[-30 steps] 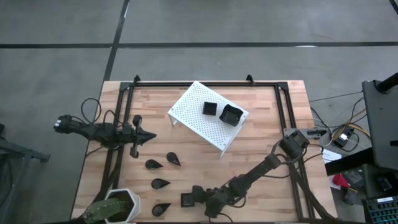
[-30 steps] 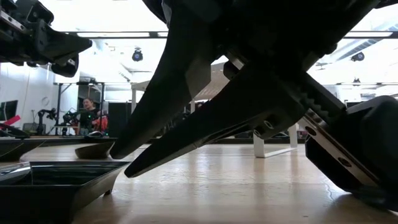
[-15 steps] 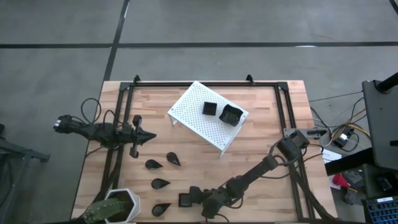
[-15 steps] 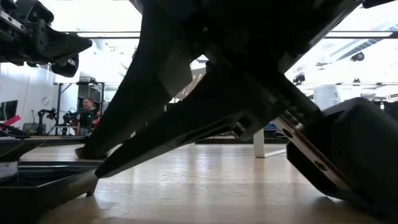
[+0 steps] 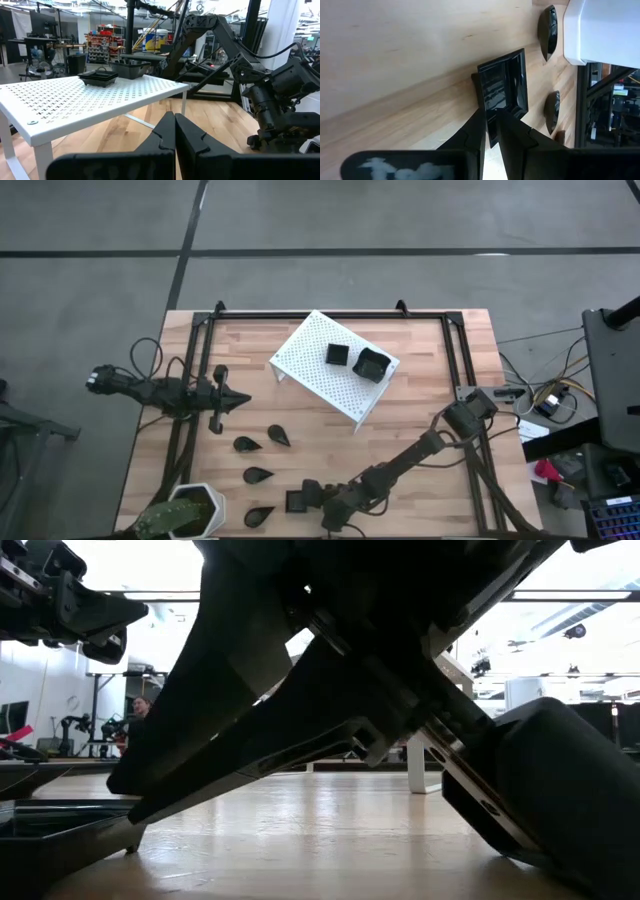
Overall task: Pick & Place Mini shaped plates
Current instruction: Stack the square plate on top of the other square plates on the shelf
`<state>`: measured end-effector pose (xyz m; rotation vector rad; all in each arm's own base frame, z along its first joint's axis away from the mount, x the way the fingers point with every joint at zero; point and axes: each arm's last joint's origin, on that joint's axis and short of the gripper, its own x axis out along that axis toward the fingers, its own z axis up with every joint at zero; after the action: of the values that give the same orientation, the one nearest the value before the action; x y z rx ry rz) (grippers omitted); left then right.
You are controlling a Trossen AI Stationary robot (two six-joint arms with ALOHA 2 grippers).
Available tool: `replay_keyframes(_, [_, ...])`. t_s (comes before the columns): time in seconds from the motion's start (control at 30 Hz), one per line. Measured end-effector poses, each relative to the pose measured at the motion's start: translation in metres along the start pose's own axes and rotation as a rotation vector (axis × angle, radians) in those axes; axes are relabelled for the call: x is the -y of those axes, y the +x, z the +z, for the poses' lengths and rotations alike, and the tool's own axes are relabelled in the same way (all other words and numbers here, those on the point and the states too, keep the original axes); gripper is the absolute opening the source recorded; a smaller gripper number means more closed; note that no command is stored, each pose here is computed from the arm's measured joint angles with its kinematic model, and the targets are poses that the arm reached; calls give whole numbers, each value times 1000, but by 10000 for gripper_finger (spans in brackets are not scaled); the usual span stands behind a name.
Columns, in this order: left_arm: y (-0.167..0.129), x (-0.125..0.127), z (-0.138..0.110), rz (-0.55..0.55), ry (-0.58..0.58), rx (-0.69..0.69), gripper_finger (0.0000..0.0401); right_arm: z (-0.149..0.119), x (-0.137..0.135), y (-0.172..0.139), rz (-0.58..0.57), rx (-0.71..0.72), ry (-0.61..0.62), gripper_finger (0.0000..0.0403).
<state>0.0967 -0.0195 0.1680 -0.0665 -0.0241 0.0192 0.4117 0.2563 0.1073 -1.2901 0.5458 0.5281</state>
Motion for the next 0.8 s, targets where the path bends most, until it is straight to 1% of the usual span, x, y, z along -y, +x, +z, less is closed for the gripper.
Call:
replay_keyframes(0.43, [0, 0, 0, 0, -1, 1, 0, 0, 0, 0, 2, 3, 8, 42])
replay_keyframes(0.63, [0, 0, 0, 0, -1, 1, 0, 0, 0, 0, 3, 7, 8, 13])
replay_keyframes(0.8, [0, 0, 0, 0, -1, 2, 0, 0, 0, 1, 3, 6, 30, 8])
